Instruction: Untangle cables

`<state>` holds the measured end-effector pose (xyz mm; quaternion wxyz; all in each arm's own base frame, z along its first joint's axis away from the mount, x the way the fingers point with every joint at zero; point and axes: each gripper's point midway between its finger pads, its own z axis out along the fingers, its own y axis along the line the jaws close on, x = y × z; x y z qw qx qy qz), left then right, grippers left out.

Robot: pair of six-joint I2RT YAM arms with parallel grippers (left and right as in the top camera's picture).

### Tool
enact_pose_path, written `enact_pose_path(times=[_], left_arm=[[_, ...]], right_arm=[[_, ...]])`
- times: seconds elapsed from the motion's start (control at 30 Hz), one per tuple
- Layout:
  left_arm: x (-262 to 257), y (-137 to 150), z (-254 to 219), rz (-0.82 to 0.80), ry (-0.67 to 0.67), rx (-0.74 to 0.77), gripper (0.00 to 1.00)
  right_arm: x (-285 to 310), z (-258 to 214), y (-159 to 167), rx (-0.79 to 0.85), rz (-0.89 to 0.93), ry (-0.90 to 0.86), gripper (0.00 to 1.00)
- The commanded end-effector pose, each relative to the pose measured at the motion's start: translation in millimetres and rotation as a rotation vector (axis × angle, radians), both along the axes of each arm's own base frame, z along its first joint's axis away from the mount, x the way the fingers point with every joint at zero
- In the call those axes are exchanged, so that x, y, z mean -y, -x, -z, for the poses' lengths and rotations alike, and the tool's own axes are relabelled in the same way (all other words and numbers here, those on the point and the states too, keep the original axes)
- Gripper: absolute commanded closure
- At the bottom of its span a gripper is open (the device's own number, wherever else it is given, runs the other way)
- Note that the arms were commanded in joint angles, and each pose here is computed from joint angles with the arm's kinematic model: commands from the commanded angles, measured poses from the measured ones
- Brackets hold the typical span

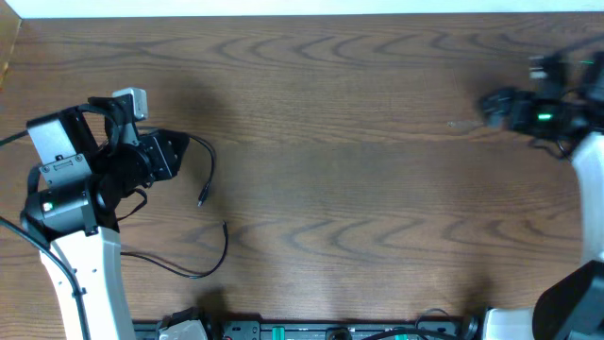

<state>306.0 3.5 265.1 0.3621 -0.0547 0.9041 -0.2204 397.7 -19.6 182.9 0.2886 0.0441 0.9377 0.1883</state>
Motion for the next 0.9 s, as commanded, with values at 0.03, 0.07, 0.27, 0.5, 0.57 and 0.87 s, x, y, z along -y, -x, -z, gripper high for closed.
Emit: enact_pose_path(times=[0.03, 0.07, 0.27, 0.5, 0.57, 0.87], left_arm=[[-37, -2, 6, -0.152, -0.167, -0.029, 0.81], [-47, 0, 7, -0.208, -0.199, -0.044, 0.81], [-64, 10, 17, -0.309, -0.250, -0.118, 0.85], [-101, 13, 47, -0.449, -0.367, -0.269, 0.78], [-116, 15, 55, -0.496, -0.432, -0.317, 0.63], [-140, 16, 90, -0.531, -0.494, -0.464, 0.43]], right_arm=[[-64, 9, 6, 0.007, -0.262, 0.142, 0.06], [-74, 12, 8, -0.001, -0.286, 0.168, 0.04], [-124, 27, 16, -0.024, -0.410, 0.260, 0.04], [-170, 42, 42, -0.078, -0.547, 0.266, 0.02], [-177, 45, 50, -0.101, -0.576, 0.269, 0.01], [-188, 53, 69, -0.150, -0.625, 0.295, 0.01]])
